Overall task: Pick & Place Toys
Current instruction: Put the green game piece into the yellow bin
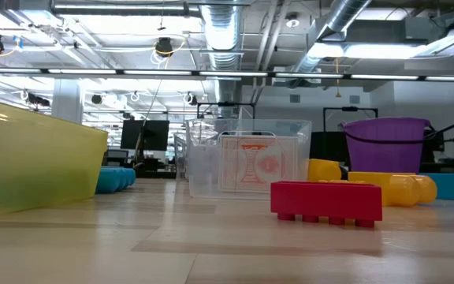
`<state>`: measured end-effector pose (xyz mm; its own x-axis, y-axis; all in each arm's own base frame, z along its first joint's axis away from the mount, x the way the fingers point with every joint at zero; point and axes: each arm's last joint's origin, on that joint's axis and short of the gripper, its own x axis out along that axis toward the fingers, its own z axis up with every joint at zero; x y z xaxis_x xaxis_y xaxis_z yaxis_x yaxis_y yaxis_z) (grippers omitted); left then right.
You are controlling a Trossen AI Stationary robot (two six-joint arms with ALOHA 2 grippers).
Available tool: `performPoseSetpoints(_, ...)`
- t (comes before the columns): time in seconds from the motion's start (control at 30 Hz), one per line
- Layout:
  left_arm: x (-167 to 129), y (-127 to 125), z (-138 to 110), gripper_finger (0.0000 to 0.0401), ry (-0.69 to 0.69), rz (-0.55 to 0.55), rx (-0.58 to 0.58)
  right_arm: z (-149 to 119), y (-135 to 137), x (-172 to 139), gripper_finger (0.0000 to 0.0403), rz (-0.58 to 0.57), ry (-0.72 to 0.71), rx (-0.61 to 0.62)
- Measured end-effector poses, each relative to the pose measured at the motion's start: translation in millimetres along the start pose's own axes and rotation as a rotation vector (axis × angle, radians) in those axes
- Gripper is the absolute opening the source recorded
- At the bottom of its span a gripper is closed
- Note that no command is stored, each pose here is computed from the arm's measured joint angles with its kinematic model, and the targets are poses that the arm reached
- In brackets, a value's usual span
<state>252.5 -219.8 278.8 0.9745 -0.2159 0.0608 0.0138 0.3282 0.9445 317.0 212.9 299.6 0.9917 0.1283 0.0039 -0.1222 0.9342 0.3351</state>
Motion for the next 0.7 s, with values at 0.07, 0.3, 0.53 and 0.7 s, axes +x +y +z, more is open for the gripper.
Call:
performPoseSetpoints(0.07,0.4,0.3,-0.7,0.0306,0.004,0.002,0.000,-3.0,-3.5,3.6,0.0140,-0.002,0.012,0.005)
performPoseSetpoints(0.3,0.5,2.4,-0.8,0.0304,0.016,0.026,-0.012,-13.1,-15.1,18.5,0.0140,0.046,0.028,0.059)
performPoseSetpoints(0.53,2.6,3.6,-5.0,0.0306,0.043,0.034,-0.018,-13.4,-20.2,22.9,0.0140,0.040,0.012,0.072)
performPoseSetpoints(0.7,6.6,5.8,-12.7,0.0303,0.068,0.043,-0.043,-12.4,-20.4,24.7,0.0140,0.049,-0.018,0.071)
